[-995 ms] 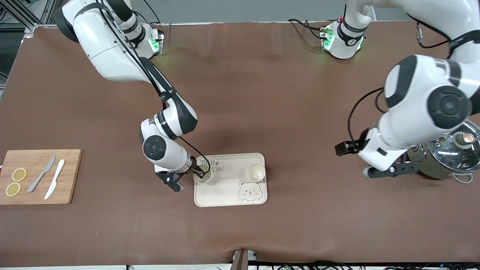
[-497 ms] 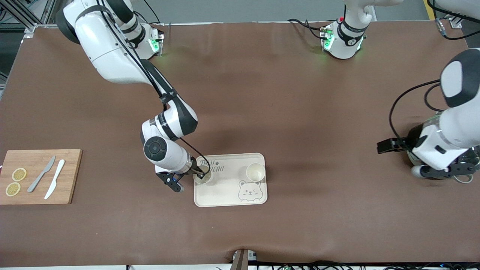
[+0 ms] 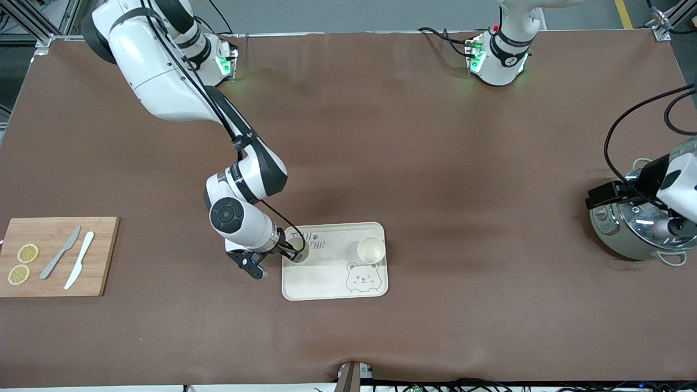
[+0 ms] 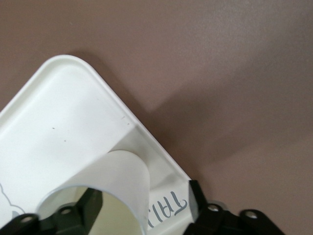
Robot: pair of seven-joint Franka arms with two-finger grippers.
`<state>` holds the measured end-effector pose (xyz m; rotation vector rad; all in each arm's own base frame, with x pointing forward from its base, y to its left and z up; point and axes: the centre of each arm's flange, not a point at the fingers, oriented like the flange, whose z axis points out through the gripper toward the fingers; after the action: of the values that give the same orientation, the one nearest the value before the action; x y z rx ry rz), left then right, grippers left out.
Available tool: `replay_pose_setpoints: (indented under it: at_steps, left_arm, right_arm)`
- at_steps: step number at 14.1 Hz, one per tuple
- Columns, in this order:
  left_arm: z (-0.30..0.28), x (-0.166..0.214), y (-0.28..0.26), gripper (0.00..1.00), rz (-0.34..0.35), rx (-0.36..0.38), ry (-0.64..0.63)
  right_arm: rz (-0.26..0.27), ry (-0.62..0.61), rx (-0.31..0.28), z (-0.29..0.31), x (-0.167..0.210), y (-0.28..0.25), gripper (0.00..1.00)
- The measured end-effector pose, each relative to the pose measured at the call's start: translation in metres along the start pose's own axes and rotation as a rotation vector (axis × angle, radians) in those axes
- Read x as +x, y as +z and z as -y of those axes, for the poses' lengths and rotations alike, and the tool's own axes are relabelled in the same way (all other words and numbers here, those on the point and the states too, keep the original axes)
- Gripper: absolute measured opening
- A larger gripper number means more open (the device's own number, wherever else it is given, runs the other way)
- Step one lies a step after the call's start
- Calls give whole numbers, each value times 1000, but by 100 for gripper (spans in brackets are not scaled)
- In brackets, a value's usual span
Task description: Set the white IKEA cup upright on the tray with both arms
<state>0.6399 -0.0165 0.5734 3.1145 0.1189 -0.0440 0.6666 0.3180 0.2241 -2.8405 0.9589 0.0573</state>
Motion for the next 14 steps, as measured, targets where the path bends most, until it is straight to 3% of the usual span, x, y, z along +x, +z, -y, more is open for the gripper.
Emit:
replay_pose_setpoints:
  at_steps: [2,6,10,14]
  left_arm:
    - [1,-14,-9,100,-2,1,1]
    - [7,-27,-19,100,-10,2,28]
    - [12,-33,-24,100,-16,1,32]
    - [11,-39,-31,100,-32,11,71]
  right_arm:
    - [-5,-17,-3,4,1,-19,100]
    - [-1,-95,-57,6,-10,-114,100]
    - [26,-191,-150,-29,-33,-256,100]
    - [68,-311,-150,-135,-26,-421,100]
